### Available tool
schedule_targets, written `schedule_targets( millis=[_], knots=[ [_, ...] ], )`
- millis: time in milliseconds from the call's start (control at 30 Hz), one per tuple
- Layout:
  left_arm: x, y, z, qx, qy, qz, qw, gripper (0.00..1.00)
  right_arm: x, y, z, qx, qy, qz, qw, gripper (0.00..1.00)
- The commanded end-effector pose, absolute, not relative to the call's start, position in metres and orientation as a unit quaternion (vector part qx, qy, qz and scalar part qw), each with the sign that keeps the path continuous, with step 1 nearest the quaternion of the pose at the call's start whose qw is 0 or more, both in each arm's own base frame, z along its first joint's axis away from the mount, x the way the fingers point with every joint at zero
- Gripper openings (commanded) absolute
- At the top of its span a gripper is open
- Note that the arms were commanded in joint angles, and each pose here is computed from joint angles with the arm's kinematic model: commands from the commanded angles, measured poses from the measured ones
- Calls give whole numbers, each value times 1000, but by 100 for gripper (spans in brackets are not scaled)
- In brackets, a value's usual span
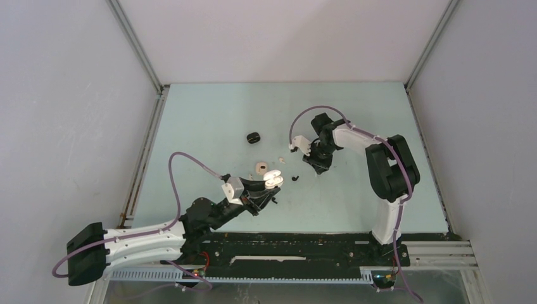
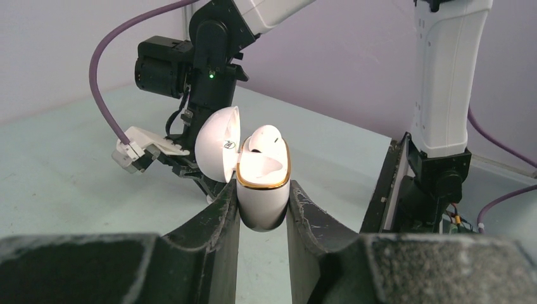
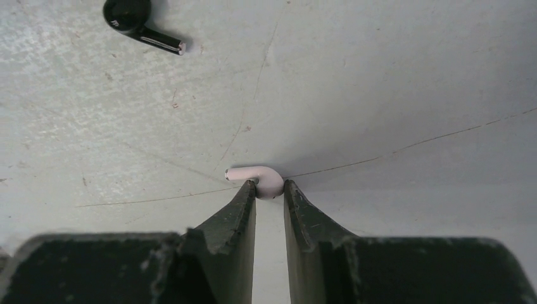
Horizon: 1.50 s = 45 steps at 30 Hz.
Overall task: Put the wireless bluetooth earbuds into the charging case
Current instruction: Pick up the earbud from the center of the board.
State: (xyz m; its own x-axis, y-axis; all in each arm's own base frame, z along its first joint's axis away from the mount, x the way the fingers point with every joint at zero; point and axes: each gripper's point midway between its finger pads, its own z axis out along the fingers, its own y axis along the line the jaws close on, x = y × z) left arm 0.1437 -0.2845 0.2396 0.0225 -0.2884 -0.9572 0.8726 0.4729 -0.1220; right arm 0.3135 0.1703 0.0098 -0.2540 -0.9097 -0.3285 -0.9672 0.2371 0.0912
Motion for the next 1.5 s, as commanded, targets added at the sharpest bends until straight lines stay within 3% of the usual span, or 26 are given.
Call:
schedule_targets(
  millis=[0, 367, 500, 867, 1200, 1467],
  knots=[
    [143, -282, 250, 244, 531, -456, 672, 1, 299, 172, 29, -586, 786, 161, 112, 16],
    [150, -301, 231, 247, 548, -454, 658, 1, 292, 184, 141, -600, 745, 131, 260, 6],
    [152, -310, 239, 237, 544, -469, 654, 2, 300, 181, 172, -612, 726, 55, 309, 0],
    [163, -338, 259, 244, 539, -468, 657, 1, 285, 161, 291, -604, 635, -66, 477, 0],
    [177, -344, 264, 248, 528, -433, 688, 1, 226, 175, 405, -573, 474, -88, 663, 0],
    [192, -333, 266, 225, 521, -389, 726, 0, 200, 203, 411, -548, 376, -143, 734, 0]
  ],
)
